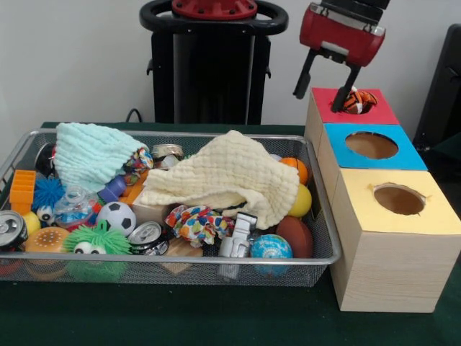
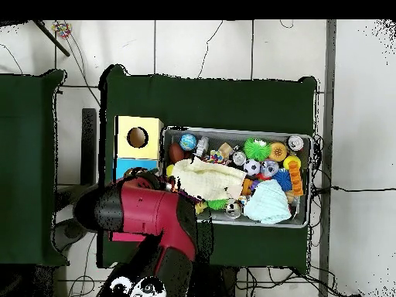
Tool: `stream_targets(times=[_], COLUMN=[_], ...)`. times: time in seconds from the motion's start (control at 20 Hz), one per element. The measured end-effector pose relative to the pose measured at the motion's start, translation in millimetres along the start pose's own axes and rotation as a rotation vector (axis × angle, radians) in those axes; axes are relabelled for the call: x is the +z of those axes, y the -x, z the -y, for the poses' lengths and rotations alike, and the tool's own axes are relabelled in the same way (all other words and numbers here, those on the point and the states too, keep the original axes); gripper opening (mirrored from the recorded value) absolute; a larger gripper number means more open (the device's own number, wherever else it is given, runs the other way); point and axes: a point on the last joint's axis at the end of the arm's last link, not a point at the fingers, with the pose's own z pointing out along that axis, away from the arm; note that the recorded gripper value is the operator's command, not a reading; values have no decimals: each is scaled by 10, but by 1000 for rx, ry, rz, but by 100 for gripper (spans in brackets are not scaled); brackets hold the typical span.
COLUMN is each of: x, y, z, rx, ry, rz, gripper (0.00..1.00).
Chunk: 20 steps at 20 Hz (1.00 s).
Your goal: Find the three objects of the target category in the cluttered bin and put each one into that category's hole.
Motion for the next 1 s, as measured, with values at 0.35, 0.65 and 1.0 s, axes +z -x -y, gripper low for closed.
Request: stream_targets(times=[0.35,0.65,1.0], x=[7,-33,-179], y=[-110,-220,-393], z=[-242,-357,-365], rx=[-23,-32,-17], ry=[38,46,41], rz=[-17,-67,-198], gripper=[0,0,0])
